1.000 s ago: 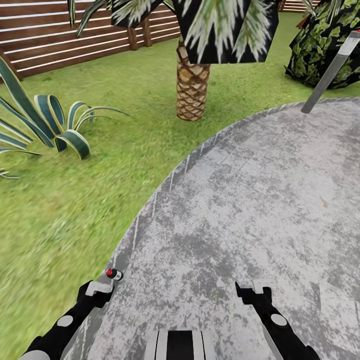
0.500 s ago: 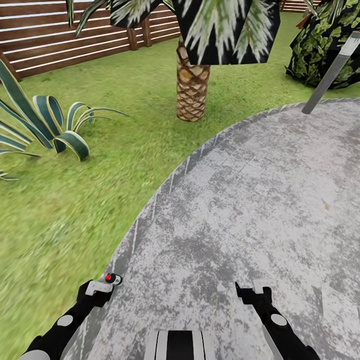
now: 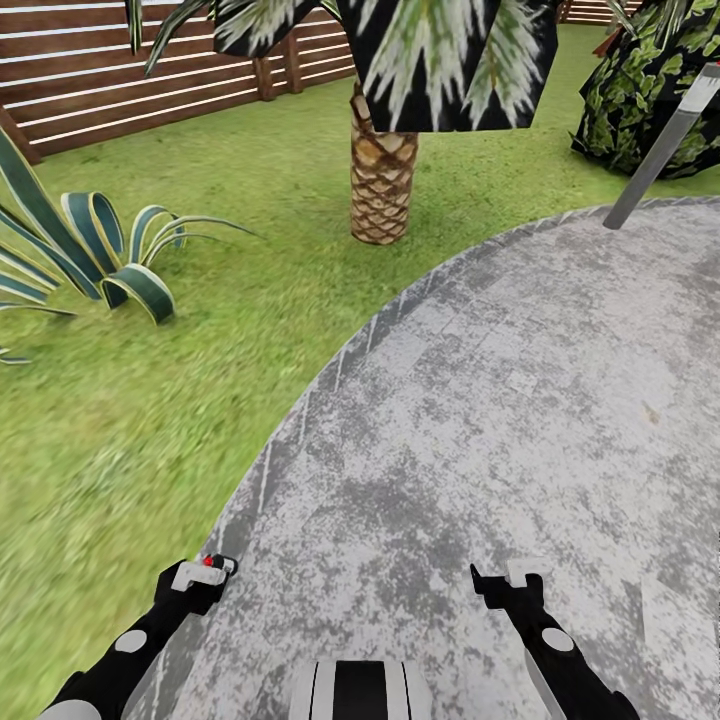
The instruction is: In the garden, pick up the pesticide atomizer on the floor and spray pesticide onto both trees until each tree trunk is fully covered.
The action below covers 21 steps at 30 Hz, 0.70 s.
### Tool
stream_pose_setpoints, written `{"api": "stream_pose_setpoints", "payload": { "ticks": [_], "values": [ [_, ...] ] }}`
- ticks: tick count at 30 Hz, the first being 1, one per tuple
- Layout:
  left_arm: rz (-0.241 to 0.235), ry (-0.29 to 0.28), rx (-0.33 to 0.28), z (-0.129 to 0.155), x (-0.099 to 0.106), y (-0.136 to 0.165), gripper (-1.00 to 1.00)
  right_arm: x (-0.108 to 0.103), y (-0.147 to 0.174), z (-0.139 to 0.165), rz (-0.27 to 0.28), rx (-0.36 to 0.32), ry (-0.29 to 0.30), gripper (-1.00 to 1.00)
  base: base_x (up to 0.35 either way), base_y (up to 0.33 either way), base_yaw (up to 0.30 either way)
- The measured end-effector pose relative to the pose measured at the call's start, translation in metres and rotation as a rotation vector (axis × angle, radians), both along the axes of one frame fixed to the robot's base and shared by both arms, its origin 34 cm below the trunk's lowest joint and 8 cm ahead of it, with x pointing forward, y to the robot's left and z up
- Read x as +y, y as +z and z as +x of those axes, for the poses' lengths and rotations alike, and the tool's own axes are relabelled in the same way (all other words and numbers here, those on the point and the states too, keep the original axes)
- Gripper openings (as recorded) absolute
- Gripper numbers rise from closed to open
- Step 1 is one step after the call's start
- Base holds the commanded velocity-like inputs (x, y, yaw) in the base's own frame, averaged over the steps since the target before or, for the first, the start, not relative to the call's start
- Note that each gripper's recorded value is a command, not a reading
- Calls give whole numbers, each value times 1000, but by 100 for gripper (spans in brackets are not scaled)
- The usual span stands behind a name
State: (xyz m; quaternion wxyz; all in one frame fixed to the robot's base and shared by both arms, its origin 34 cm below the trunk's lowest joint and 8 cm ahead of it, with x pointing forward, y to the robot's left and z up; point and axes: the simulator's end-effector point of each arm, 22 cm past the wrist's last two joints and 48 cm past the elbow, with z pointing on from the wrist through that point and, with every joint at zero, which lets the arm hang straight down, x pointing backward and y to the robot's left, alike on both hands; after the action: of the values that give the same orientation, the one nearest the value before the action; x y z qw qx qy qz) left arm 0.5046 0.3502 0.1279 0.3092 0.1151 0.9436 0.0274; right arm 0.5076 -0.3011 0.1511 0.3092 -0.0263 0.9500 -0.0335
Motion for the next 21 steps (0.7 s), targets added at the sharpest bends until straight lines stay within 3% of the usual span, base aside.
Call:
{"api": "stream_pose_setpoints", "payload": {
  "ticks": [21],
  "values": [
    [0,-3,-2,1,0,0,100,0,0,0,0,0,0,100,7,-9,-14]
  ]
}}
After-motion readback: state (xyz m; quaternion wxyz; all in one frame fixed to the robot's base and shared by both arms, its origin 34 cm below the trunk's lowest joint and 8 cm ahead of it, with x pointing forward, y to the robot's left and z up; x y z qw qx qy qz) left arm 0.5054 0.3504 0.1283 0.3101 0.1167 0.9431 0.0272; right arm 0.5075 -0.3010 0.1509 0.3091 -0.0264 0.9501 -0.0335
